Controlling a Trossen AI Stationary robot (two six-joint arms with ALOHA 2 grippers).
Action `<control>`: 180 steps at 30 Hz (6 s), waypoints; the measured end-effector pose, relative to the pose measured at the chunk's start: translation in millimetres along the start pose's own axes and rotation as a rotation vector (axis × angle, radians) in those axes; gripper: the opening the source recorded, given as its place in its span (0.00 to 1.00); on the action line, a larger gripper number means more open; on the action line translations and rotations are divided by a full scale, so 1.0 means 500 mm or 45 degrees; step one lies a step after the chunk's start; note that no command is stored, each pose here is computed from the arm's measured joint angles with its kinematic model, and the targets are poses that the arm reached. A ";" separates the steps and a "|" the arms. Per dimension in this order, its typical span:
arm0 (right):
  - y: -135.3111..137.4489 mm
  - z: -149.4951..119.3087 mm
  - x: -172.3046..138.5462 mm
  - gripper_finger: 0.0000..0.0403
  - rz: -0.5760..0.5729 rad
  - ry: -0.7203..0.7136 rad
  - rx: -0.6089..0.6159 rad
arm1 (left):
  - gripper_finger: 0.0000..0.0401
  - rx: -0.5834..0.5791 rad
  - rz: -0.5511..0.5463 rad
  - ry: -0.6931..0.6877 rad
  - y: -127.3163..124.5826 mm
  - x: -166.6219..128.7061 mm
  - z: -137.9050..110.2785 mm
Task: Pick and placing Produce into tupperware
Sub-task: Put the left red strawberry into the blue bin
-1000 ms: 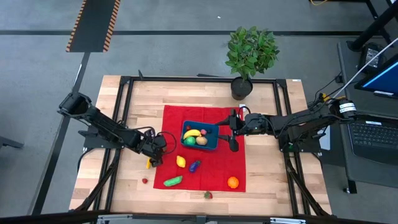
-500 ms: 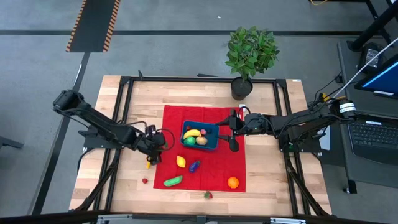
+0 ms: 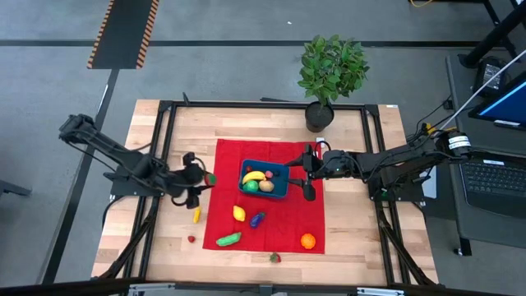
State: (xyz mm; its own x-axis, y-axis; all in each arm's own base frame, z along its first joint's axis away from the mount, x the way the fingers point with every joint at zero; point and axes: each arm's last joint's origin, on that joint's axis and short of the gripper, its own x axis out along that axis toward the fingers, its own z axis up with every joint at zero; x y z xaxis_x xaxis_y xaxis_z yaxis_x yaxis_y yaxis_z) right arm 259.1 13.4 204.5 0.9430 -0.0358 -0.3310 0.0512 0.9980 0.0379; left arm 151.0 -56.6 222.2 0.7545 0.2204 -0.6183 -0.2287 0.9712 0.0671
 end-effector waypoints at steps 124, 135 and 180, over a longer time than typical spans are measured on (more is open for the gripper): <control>-0.020 -0.059 -0.124 0.66 0.055 -0.258 -0.006 | 0.42 0.276 -0.450 0.050 0.019 0.369 0.245; -0.020 -0.058 -0.124 0.66 0.055 -0.260 -0.004 | 0.42 0.252 -0.410 0.083 0.039 0.397 0.235; -0.016 -0.068 -0.122 0.66 0.069 -0.193 0.017 | 0.58 0.294 -0.437 0.269 0.017 0.489 0.205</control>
State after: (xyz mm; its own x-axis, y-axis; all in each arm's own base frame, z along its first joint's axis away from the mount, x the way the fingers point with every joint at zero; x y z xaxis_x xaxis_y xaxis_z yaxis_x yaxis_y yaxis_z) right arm 189.8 9.6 192.4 0.9832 0.0095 -0.1821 0.0022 0.9979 0.0643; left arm 396.5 14.8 151.9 0.6153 -0.1175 -0.7795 0.1737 0.9847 -0.0114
